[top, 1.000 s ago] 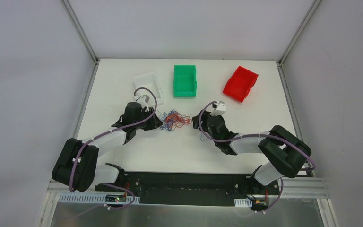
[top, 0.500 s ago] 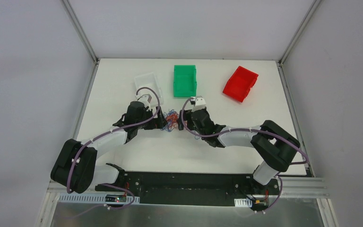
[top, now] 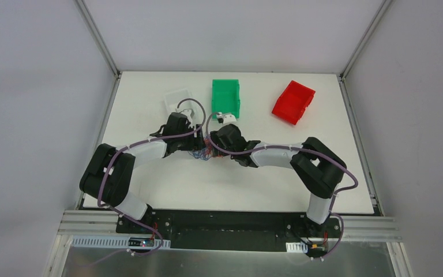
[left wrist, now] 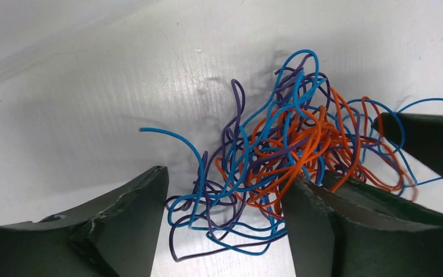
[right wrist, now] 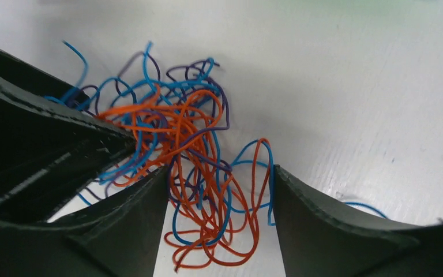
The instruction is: Untangle the cables
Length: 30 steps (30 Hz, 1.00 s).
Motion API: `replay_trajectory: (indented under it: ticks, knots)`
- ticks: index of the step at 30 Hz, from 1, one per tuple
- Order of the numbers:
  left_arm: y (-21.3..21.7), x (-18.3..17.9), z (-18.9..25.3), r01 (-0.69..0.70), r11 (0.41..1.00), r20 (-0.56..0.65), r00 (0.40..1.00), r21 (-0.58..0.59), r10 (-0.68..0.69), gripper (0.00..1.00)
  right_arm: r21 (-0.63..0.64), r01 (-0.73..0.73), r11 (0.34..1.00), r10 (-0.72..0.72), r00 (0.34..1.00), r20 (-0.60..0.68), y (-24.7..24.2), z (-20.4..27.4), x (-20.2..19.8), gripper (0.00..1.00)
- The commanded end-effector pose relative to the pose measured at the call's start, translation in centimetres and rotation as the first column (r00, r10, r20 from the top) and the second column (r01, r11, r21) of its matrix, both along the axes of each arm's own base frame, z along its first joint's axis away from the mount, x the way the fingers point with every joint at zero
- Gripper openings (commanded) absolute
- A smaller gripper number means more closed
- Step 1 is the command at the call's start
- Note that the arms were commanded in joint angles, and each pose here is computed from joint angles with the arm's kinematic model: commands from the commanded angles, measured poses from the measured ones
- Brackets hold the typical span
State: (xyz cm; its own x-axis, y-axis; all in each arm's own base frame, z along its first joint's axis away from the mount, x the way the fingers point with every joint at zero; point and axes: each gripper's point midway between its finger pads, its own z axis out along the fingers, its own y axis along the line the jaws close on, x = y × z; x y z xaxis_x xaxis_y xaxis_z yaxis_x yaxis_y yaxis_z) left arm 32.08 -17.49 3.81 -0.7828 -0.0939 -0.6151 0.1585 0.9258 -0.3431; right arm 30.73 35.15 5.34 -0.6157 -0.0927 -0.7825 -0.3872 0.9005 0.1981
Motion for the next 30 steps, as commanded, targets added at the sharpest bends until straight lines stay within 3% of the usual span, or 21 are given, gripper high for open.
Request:
replay_trajectory:
  ticks: [1,4,7,15,21,26,30]
  knots:
    - [0.2,-0.6,-0.8,0.020,0.998,-0.064,0.998,0.054,-0.016,0.65,-0.082,0.054,0.995,-0.060,0.996,-0.068,-0.4,-2.0,-1.3,0.63]
    - [1.1,-0.5,-1.0,-0.009,0.996,-0.059,0.998,0.091,0.015,0.45,-0.135,0.176,0.975,-0.183,0.982,-0.042,-2.4,-2.5,-0.9,0.55]
    - [2.5,-0.4,-0.8,-0.046,0.987,-0.044,0.998,0.153,0.053,0.26,-0.178,0.316,0.932,-0.318,0.948,0.015,-5.0,-1.9,-0.1,0.60]
    - [9.1,-0.6,2.4,-0.327,0.894,0.162,0.943,0.306,0.290,0.26,-0.253,0.631,0.734,-0.624,0.773,0.116,-11.9,0.1,1.2,0.69]
    - [11.1,-1.0,3.6,-0.440,0.851,0.240,0.893,0.287,0.380,0.15,-0.132,0.748,0.650,-0.750,0.660,0.048,-16.5,0.9,1.1,0.66]
    - [11.2,-1.3,4.5,-0.457,0.855,0.273,0.879,0.246,0.391,0.12,-0.014,0.786,0.619,-0.784,0.618,0.060,-18.9,2.9,0.6,0.64]
    - [8.7,-1.1,5.1,-0.356,0.923,0.289,0.907,0.145,0.305,0.13,0.038,0.718,0.695,-0.718,0.693,0.058,-18.3,3.9,0.3,0.63]
